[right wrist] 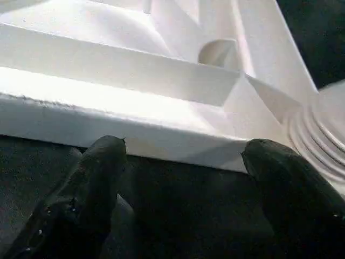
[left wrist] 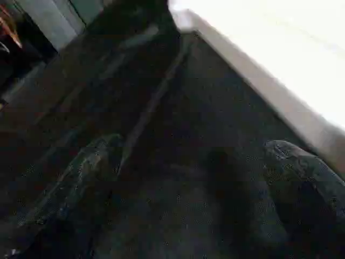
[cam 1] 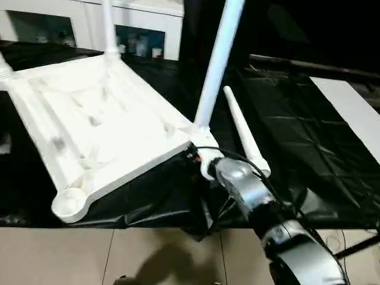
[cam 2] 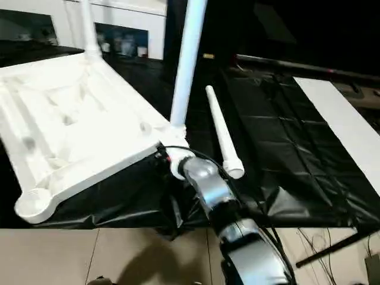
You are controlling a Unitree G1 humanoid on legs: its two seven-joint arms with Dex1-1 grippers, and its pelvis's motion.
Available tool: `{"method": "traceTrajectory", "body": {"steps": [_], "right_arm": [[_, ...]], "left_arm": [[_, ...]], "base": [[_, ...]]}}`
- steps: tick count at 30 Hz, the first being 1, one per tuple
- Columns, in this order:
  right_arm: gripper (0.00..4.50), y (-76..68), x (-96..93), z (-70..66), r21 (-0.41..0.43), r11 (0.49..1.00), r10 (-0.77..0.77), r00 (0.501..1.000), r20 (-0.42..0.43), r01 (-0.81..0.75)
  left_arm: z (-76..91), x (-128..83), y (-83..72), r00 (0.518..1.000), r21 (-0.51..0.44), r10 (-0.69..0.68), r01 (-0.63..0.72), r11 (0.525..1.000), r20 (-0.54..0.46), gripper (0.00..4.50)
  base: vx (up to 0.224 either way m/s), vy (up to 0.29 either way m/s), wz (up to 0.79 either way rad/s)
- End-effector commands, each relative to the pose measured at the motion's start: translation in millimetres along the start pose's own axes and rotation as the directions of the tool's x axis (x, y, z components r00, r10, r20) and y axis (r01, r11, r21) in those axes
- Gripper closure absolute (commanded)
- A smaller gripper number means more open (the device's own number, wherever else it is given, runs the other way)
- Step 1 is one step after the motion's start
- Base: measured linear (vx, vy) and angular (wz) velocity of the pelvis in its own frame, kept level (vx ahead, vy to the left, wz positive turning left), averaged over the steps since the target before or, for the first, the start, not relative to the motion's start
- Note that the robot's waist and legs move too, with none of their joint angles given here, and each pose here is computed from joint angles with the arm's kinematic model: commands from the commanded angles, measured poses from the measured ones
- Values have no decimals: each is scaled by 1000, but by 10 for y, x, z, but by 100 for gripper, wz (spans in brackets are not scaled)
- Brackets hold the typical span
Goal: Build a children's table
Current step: Rotate leg to tighten, then rotate table base
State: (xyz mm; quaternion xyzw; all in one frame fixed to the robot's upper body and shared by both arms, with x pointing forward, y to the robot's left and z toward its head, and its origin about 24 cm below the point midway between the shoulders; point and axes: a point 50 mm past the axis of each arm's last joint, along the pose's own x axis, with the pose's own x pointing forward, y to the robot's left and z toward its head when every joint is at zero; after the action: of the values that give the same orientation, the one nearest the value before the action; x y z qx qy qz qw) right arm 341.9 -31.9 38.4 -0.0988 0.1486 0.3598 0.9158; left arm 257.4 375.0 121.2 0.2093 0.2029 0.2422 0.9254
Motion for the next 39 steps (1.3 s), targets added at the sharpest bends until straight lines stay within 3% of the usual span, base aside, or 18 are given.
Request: {"method": "traceTrajectory", "body": {"steps": [1, 3, 8, 12, 16, 20, 22, 23, 25, 28, 33, 37, 39], "right_arm": [[66, -46, 13, 21, -5, 1000, -21, 1000, -1, 21], [66, -25, 63, 56, -1, 1000, -18, 1000, -2, 18], [66, -1, 115, 80, 26, 1000, -17, 1000, -6, 18], [66, 45, 158, 126, 28, 1000, -1, 1000, 14, 1], [66, 75, 180, 191, 37, 999, 21, 998, 53, -23], [66, 58, 164, 230, 33, 999, 39, 995, 97, -42], [66, -37, 126, 237, 41, 999, -5, 993, 117, 0], [66, -37, 126, 237, 41, 999, -5, 993, 117, 0], [66, -297, 6, 286, 88, 989, -133, 978, 159, 120], [66, -449, -96, 310, 106, 979, -191, 968, 164, 175], [66, -686, -319, 323, -16, 949, -313, 946, 84, 316], [66, -792, -418, 338, 36, 953, -302, 951, 66, 300], [66, -946, -475, 332, 67, 924, -379, 925, 13, 378]], "left_arm": [[-19, -34, -219, 990, 13, -141, 141, 990, -24, 3], [-96, -101, -436, 950, 13, -303, 305, 952, -70, 3], [-143, -234, -626, 875, 58, -467, 476, 877, -124, 3], [-216, -388, -761, 773, 79, -600, 624, 777, -205, 3], [-175, -435, -864, 733, 68, -655, 675, 735, -183, 3], [-43, -459, -1085, 687, 32, -719, 725, 689, -105, 3], [5, -461, -1226, 669, 29, -739, 743, 669, -82, 3], [5, -461, -1226, 669, 29, -739, 743, 669, -82, 3], [76, -397, -1446, 661, 42, -749, 750, 660, -36, 3], [131, -338, -1584, 669, 66, -743, 741, 668, 11, 3], [359, -272, -1851, 677, 83, -721, 718, 691, 150, 3], [538, -257, -2008, 676, 69, -694, 702, 709, 247, 3], [647, -289, -2120, 659, 68, -684, 703, 708, 311, 3]], "base": [[0, 0, 0], [0, 0, 0], [0, 0, 0], [0, 0, 0], [0, 0, 0], [0, 0, 0], [0, 0, 0], [0, 0, 0], [0, 0, 0], [0, 0, 0], [0, 0, 0], [0, 0, 0], [0, 0, 0]]}}
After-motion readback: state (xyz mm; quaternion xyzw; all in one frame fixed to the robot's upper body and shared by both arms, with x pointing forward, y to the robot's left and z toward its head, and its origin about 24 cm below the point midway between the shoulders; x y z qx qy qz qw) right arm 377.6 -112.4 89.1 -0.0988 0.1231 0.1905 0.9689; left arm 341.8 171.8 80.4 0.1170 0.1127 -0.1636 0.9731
